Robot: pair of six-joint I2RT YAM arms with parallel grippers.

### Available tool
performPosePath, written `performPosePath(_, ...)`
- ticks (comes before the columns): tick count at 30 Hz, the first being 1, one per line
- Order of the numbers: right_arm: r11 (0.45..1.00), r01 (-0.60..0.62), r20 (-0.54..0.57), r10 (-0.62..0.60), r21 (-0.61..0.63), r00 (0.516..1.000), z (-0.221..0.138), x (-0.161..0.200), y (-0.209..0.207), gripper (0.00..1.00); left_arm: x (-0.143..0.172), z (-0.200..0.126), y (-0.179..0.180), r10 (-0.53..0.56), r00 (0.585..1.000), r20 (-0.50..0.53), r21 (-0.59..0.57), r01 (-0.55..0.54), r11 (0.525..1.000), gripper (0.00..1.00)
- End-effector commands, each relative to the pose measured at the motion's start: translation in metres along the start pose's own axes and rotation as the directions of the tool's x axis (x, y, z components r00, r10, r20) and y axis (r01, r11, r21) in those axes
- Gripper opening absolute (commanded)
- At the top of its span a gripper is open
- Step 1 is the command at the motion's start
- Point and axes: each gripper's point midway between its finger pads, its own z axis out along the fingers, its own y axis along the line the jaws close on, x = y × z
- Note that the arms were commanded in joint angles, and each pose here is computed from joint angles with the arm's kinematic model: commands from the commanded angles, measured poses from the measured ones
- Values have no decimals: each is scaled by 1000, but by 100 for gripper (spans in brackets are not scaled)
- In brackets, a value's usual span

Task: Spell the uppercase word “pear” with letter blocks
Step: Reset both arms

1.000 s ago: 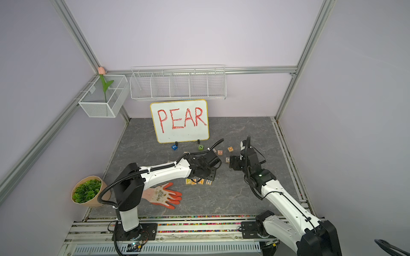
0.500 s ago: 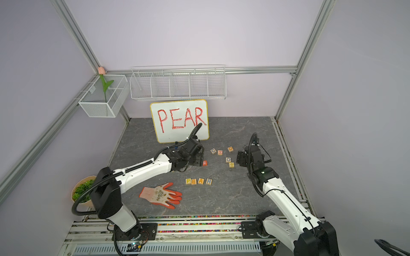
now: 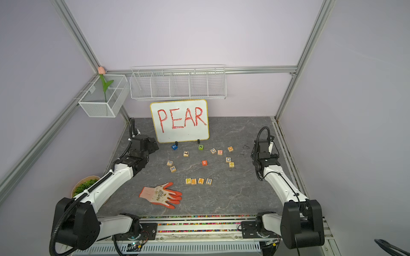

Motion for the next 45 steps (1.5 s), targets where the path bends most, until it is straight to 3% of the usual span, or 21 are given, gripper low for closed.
performPosePath(1, 998, -47, 39, 46, 33, 998, 14, 1, -13, 89, -29, 2, 17, -28, 988, 154, -42, 35, 998, 99)
performPosePath(6, 995, -19, 146, 33, -96, 989, 22, 1, 6, 89, 0, 10, 28, 44, 978, 202, -62, -32, 998, 99)
performPosePath(8, 996, 13, 164, 2, -89, 986, 25, 1, 6, 89, 5, 12, 30, 45, 970, 240, -54, -33, 998, 99)
performPosePath(12, 994, 46, 189, -26, -99, 982, 32, 4, 12, 89, 11, 13, 36, 99, 971, 217, -79, -84, 993, 99)
performPosePath(18, 981, 153, 227, -123, -118, 966, 42, 8, 31, 89, 21, 13, 52, 94, 933, 347, -96, -64, 993, 99)
performPosePath(26, 973, 203, 308, -160, -113, 938, 50, 4, 40, 89, 45, 49, 38, 118, 957, 264, -20, -117, 993, 99)
performPosePath(30, 960, 246, 301, -197, -136, 933, 47, 8, 51, 89, 46, 53, 46, 55, 966, 253, 46, -68, 997, 99)
performPosePath(37, 923, 314, 345, -226, -224, 911, 39, 13, 67, 89, 46, 52, 47, 51, 962, 268, 51, -68, 996, 99)
performPosePath(45, 914, 311, 315, -224, -260, 922, 43, 14, 69, 89, 46, 54, 45, 61, 963, 261, 52, -77, 996, 99)
